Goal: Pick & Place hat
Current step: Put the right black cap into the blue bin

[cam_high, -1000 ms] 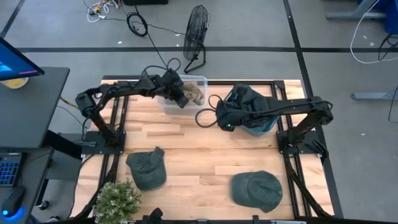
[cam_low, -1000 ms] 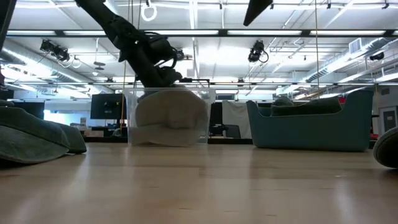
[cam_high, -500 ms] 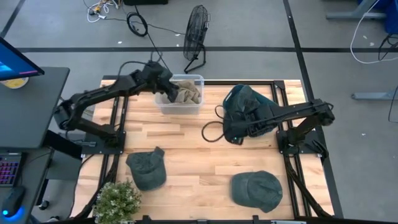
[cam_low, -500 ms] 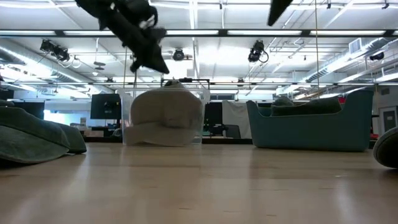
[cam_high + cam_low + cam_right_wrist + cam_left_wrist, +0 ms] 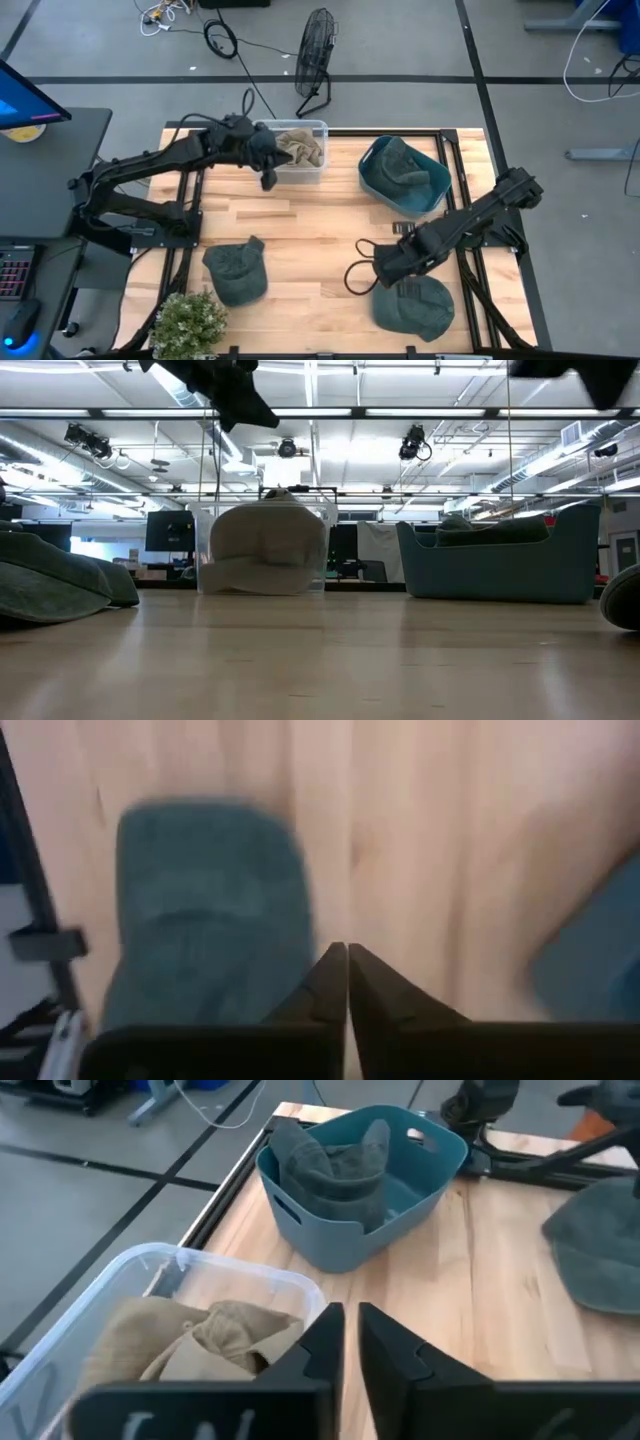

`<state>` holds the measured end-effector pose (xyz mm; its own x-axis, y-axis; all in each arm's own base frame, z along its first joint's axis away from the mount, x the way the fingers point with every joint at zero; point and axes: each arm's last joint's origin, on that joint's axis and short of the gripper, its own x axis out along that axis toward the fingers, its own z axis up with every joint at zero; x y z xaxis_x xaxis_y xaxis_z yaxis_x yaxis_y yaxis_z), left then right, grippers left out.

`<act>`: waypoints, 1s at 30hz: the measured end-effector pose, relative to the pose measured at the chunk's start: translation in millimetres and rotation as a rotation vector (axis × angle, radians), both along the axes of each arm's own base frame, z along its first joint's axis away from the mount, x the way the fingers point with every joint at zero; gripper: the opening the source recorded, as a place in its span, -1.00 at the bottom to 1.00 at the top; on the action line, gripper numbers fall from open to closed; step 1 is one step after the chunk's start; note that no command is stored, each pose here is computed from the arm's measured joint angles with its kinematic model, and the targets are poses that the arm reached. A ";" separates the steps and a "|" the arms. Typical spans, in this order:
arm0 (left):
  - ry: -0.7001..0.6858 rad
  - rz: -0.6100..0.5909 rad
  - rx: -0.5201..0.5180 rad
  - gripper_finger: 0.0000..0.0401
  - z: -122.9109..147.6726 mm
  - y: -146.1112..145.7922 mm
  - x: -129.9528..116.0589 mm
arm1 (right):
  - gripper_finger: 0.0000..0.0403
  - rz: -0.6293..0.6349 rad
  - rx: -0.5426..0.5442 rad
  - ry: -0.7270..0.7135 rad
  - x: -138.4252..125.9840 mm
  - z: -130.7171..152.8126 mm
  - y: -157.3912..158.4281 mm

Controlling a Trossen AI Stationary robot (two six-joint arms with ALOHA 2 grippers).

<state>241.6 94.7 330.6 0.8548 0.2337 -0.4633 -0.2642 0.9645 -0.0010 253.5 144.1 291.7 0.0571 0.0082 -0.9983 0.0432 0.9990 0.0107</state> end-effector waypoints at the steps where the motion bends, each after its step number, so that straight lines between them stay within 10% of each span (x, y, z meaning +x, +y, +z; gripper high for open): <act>1: 0.002 -0.008 0.007 -0.77 0.0 -1.1 0.4 | -0.86 -0.023 0.026 0.036 -2.1 -6.4 1.0; 15: -0.011 0.001 -0.021 -0.45 0.1 -3.2 2.2 | -0.14 -0.150 0.313 0.201 -14.3 -59.3 23.1; 30: -0.015 0.026 -0.082 -0.45 -1.1 -4.8 2.2 | 0.01 -0.114 0.180 0.103 -43.5 -139.5 18.1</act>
<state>243.8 89.9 329.5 0.8558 0.2180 -0.4691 -0.2888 0.9537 -0.0837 210.0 162.2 152.1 -0.0340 0.1859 -0.9820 0.1656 0.9700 0.1779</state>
